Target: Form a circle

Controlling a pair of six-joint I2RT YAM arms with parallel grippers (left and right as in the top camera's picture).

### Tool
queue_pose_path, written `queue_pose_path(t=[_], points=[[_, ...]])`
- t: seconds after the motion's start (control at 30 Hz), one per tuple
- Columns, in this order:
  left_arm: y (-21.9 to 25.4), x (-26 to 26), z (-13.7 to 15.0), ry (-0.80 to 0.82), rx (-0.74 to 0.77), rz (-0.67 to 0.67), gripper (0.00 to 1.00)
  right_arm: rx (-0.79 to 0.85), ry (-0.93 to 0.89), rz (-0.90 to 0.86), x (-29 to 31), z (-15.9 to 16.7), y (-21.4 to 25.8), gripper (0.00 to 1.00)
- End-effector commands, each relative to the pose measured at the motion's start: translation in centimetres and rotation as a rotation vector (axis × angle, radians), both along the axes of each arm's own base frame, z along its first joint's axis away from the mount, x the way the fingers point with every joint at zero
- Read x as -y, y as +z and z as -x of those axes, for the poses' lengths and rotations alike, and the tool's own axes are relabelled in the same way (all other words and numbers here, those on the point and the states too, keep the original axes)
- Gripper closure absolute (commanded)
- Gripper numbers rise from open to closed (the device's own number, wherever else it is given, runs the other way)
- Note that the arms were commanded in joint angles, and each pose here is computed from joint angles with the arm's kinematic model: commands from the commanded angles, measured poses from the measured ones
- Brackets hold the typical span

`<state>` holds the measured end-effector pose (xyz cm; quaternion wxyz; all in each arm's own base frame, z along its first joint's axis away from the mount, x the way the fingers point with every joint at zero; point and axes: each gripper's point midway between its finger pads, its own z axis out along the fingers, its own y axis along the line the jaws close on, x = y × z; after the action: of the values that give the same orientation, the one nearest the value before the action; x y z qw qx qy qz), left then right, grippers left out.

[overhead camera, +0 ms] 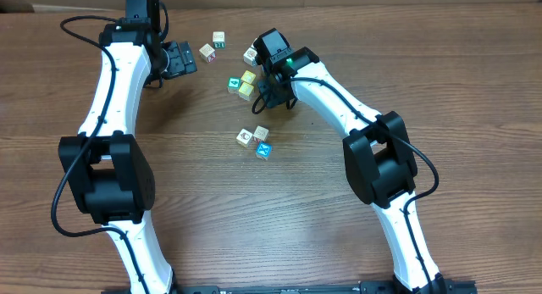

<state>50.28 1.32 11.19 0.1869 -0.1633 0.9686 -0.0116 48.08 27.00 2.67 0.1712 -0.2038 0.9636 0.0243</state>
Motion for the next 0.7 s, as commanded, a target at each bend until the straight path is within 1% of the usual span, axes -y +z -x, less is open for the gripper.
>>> queue_pose_path(t=[0.0, 0.1, 0.53, 0.57, 0.67], points=[[0.5, 0.0, -0.5, 0.007, 0.018, 0.010, 0.00, 0.073, 0.002, -0.049, -0.8, -0.9, 4.0, 0.56], [0.5, 0.0, -0.5, 0.007, 0.018, 0.010, 0.00, 0.075, 0.002, -0.050, -0.9, -0.9, 4.0, 0.59], [0.5, 0.0, -0.5, 0.007, 0.018, 0.010, 0.00, 0.058, 0.001, -0.040, -0.6, -0.6, 3.2, 0.60], [0.5, 0.0, -0.5, 0.007, 0.018, 0.010, 0.00, 0.057, 0.001, -0.039, -0.6, -0.6, 3.1, 0.61], [0.5, 0.0, -0.4, 0.007, 0.017, 0.010, 0.00, 0.062, -0.001, -0.042, -0.5, -0.7, 3.0, 0.67]])
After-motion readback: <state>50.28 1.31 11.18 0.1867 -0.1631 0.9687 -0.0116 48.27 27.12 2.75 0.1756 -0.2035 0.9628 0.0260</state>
